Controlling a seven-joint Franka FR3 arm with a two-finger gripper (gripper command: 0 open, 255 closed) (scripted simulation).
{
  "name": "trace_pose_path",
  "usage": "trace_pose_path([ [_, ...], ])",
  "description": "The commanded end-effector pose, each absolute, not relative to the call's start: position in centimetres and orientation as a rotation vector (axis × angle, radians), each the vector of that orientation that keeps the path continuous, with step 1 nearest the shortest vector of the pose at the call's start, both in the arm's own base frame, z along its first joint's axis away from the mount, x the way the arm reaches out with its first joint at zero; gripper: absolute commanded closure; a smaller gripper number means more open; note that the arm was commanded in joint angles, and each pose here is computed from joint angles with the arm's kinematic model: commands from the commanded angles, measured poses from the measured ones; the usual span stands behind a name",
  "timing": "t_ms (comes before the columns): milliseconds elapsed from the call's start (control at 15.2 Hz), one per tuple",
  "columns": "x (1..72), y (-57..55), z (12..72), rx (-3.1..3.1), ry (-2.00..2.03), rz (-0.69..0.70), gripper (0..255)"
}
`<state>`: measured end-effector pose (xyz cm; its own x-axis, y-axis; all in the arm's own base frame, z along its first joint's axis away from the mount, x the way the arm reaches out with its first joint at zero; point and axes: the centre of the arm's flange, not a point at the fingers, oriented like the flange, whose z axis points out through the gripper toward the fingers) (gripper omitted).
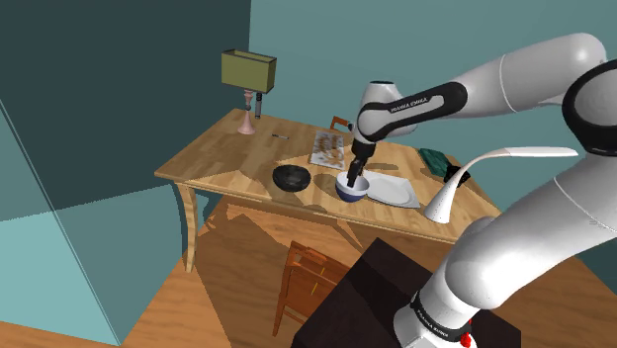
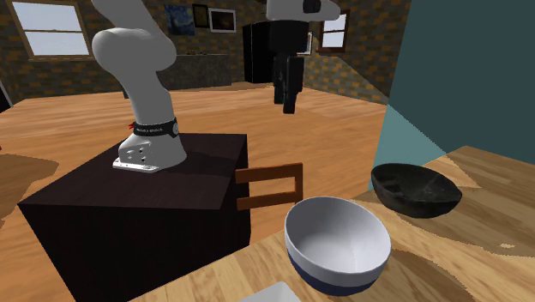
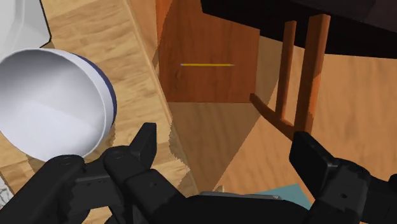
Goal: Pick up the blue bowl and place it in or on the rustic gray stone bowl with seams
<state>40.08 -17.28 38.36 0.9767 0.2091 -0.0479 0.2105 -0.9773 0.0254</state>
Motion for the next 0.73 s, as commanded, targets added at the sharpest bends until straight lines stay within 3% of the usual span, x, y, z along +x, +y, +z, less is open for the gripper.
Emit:
trace_pose_path([
  [0, 40.9, -19.0, 36.6, 3.081, 0.341, -0.078, 0],
  [660, 44.9, -27.7, 28.0, 3.028, 0.393, -0.121, 0],
])
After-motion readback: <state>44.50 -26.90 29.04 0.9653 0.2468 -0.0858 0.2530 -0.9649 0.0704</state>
